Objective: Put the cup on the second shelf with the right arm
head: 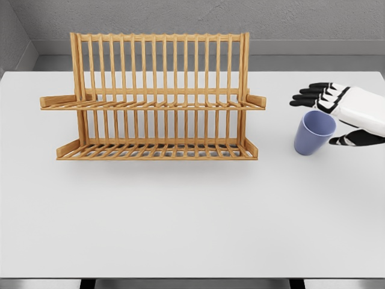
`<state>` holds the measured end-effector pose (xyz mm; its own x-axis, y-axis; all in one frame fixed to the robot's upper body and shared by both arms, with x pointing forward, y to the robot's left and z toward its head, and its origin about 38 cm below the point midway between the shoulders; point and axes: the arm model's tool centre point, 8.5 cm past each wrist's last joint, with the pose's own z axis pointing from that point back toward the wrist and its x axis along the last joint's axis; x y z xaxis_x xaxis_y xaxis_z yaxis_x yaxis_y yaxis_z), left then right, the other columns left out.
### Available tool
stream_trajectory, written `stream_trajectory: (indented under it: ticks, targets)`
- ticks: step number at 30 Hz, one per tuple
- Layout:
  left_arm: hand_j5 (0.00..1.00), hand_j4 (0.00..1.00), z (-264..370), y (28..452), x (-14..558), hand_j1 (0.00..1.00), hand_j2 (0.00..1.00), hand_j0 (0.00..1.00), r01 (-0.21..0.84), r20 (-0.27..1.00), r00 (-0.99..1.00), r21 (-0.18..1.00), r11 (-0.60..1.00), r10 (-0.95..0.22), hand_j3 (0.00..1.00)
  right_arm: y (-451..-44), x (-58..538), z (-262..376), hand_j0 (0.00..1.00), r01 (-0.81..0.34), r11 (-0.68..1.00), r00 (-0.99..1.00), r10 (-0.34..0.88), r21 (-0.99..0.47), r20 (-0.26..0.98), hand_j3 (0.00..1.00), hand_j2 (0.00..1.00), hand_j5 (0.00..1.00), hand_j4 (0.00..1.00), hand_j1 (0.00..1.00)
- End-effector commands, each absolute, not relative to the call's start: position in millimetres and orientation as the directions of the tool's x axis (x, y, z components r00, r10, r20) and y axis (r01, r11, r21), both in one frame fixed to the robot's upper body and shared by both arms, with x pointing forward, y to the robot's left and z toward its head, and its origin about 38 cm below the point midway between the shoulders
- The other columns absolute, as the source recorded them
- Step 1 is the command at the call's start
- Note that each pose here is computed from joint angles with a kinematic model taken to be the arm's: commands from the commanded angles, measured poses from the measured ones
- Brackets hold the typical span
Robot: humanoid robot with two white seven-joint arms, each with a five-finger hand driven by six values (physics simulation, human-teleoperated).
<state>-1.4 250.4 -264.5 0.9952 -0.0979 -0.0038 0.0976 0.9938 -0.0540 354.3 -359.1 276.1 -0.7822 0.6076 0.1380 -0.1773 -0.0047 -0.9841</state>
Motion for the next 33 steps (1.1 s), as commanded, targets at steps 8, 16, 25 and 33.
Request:
stream_trajectory:
  ticks: [8,16,25,33]
  targets:
    - [1.00,1.00,-264.5,250.4,-1.4,1.00,1.00,1.00,0.098,-0.004,0.995,-0.054,0.994,-0.098,1.00,-398.4,364.7,285.3,1.00,-0.166,0.001,-0.706,0.698,-0.986,0.120,1.00,1.00,1.00,1.00,1.00]
    - [1.00,1.00,-264.5,250.4,-1.4,1.00,1.00,1.00,0.098,-0.004,0.995,-0.054,0.994,-0.098,1.00,-408.1,381.4,273.1,1.00,-0.333,-0.163,-0.678,0.726,-0.929,0.116,1.00,1.00,1.00,1.00,1.00]
    - [1.00,1.00,-264.5,250.4,-1.4,1.00,1.00,1.00,0.098,-0.004,0.995,-0.054,0.994,-0.098,1.00,-388.2,411.5,246.4,1.00,-0.418,-0.198,-0.687,0.707,-0.887,0.166,1.00,1.00,1.00,1.00,1.00]
    - [1.00,1.00,-264.5,250.4,-1.4,1.00,1.00,1.00,0.098,-0.004,0.995,-0.054,0.994,-0.098,1.00,-384.7,425.9,234.5,1.00,-0.449,-0.191,-0.673,0.715,-0.873,0.190,1.00,1.00,1.00,1.00,1.00]
